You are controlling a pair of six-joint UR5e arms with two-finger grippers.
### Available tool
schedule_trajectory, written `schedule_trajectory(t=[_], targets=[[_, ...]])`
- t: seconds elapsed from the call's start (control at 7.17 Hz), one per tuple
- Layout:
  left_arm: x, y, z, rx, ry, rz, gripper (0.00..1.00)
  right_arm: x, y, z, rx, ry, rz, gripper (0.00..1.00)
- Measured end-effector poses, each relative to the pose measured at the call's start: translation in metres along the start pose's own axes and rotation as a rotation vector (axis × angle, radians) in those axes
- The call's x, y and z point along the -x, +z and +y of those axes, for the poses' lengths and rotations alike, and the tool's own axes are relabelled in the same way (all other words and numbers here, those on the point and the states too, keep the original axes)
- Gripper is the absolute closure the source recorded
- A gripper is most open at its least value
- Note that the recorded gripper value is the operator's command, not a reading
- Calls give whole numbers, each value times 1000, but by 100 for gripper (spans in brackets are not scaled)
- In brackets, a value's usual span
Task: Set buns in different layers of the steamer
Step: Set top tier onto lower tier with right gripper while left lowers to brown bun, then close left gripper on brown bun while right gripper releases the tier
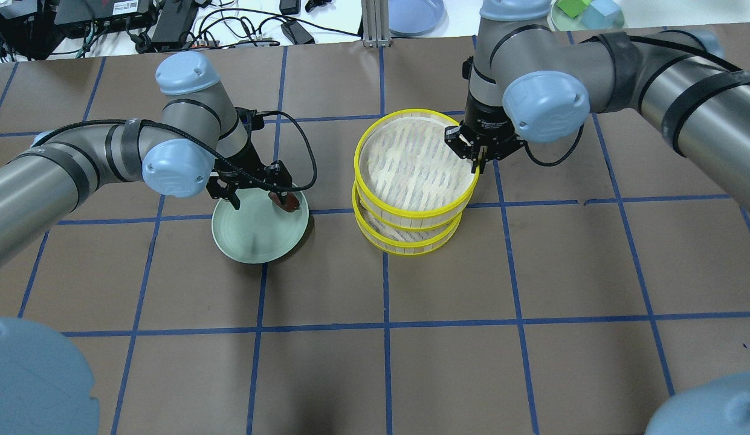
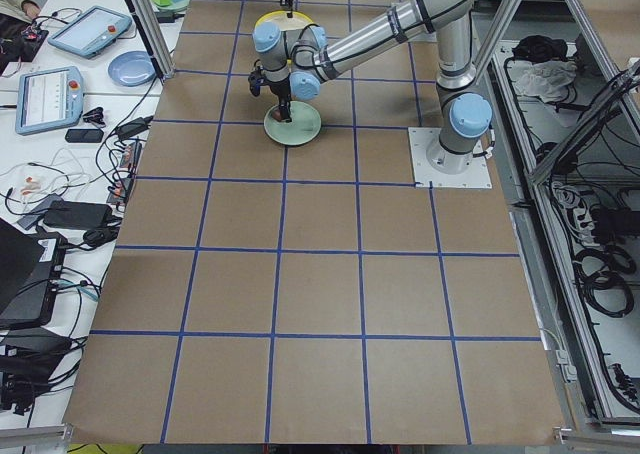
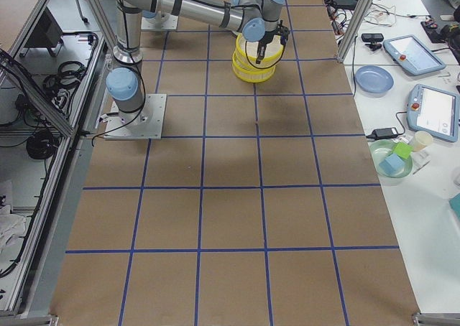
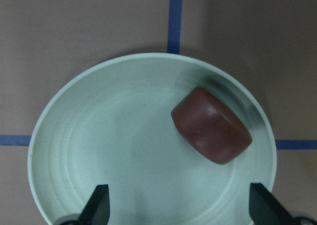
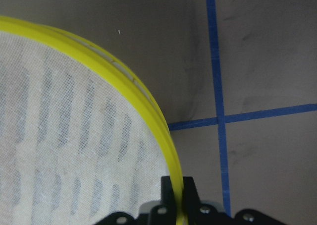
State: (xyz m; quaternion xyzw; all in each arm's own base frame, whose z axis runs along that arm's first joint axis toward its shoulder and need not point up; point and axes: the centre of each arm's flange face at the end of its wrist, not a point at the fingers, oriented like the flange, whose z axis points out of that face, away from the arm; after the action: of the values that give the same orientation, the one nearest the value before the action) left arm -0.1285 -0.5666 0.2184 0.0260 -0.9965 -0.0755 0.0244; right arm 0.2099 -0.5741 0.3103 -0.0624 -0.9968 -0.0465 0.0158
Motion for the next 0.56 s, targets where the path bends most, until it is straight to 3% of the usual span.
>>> schedule_trajectory(t=[0.28,0.56], targets=[[-1,5,-2,-6,0,1,14,9,10,1,5,-10,33,100],[-4,-11,-15,-76,0,3,14,11,16,1,9,-15,47,100]])
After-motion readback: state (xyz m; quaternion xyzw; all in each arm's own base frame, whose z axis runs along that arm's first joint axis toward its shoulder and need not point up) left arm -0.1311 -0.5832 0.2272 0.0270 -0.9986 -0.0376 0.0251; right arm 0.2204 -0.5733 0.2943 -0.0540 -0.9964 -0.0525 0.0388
